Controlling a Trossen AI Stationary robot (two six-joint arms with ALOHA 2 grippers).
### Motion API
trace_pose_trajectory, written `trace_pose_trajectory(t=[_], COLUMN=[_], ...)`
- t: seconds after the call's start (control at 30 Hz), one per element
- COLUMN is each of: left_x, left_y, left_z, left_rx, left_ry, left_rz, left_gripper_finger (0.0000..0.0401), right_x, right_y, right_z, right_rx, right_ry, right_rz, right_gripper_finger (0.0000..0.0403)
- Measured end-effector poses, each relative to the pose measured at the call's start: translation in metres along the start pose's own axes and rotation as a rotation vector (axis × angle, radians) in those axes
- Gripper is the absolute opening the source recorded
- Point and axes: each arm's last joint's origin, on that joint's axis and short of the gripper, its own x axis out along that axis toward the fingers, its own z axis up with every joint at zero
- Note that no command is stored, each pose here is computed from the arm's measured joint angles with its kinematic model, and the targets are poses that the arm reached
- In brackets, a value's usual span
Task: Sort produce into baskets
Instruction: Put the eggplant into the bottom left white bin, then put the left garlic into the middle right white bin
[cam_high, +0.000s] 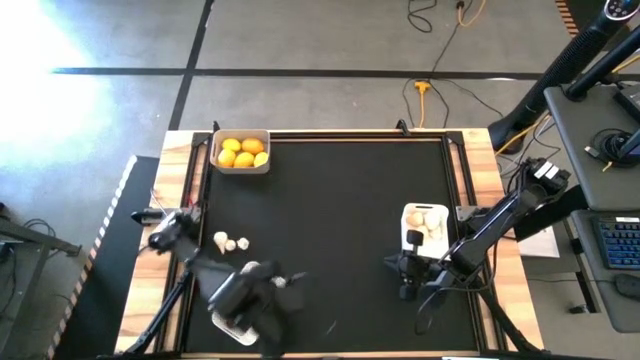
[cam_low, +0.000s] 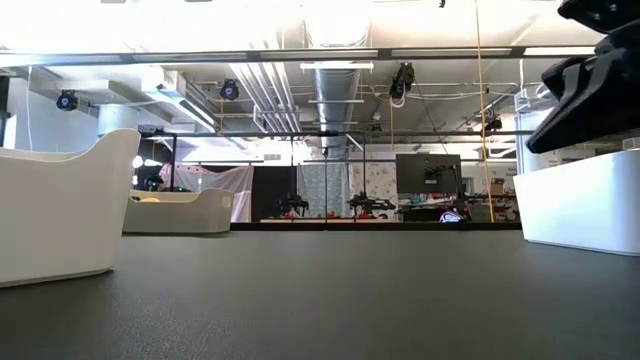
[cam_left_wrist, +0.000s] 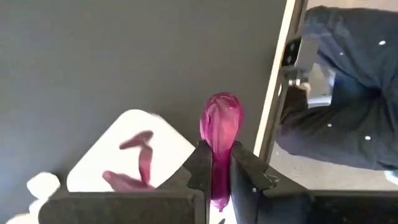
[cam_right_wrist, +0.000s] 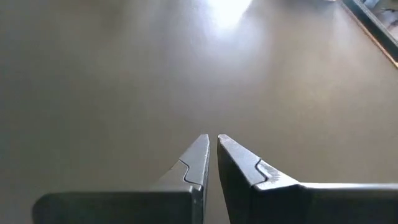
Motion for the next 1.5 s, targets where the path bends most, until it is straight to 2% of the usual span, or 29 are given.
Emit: trace_pose_trajectory(t=[0.1, 0.2, 0.27, 0.47, 0.6, 0.73, 0.83, 0.97, 1.03, 1.13, 1.23, 1.37, 1.5], left_x=[0.006, 0.021, 0.036, 0.091, 0.121, 0.136, 0.140, 0.138, 0.133, 0.124, 0.116, 0.103, 0.087], left_y=[-0.014, -0.019, -0.018, 0.005, 0.019, 0.031, 0.040, 0.044, 0.043, 0.039, 0.045, 0.075, 0.129], left_z=[-0.021, -0.039, -0.050, -0.080, -0.091, -0.094, -0.086, -0.074, -0.067, -0.057, -0.039, -0.001, 0.023], left_rx=[-0.039, -0.079, -0.065, -0.072, -0.076, -0.057, -0.079, -0.080, -0.043, 0.078, 0.111, 0.174, 0.159], left_ry=[0.007, 0.048, 0.087, 0.331, 0.391, 0.421, 0.415, 0.418, 0.417, 0.416, 0.330, 0.222, 0.202], left_rz=[0.030, 0.089, 0.149, 0.329, 0.431, 0.500, 0.531, 0.511, 0.476, 0.410, 0.422, 0.472, 0.530], left_gripper_finger=[0.0017, 0.0017, 0.0016, 0.0016, 0.0025, 0.0046, 0.0071, 0.0112, 0.0133, 0.0158, 0.0170, 0.0165, 0.0149], right_x=[0.003, 0.004, 0.005, 0.005, 0.005, 0.006, 0.006, 0.007, 0.007, 0.007, 0.007, 0.007, 0.008], right_y=[0.000, 0.001, 0.002, 0.002, 0.002, 0.001, 0.001, 0.000, 0.000, 0.000, 0.000, 0.000, 0.000], right_z=[0.002, 0.004, 0.004, 0.004, 0.004, 0.004, 0.004, 0.005, 0.005, 0.005, 0.005, 0.004, 0.003], right_rx=[0.013, 0.015, 0.000, -0.028, -0.044, -0.046, -0.045, -0.040, -0.040, -0.040, -0.042, -0.044, -0.024], right_ry=[-0.024, -0.047, -0.050, -0.050, -0.050, -0.048, -0.047, -0.046, -0.046, -0.046, -0.046, -0.044, -0.041], right_rz=[-0.019, -0.030, -0.033, -0.034, -0.036, -0.038, -0.041, -0.045, -0.045, -0.044, -0.045, -0.045, -0.046], right_gripper_finger=[0.0027, 0.0027, 0.0027, 0.0027, 0.0027, 0.0027, 0.0027, 0.0027, 0.0027, 0.0027, 0.0027, 0.0027, 0.0027])
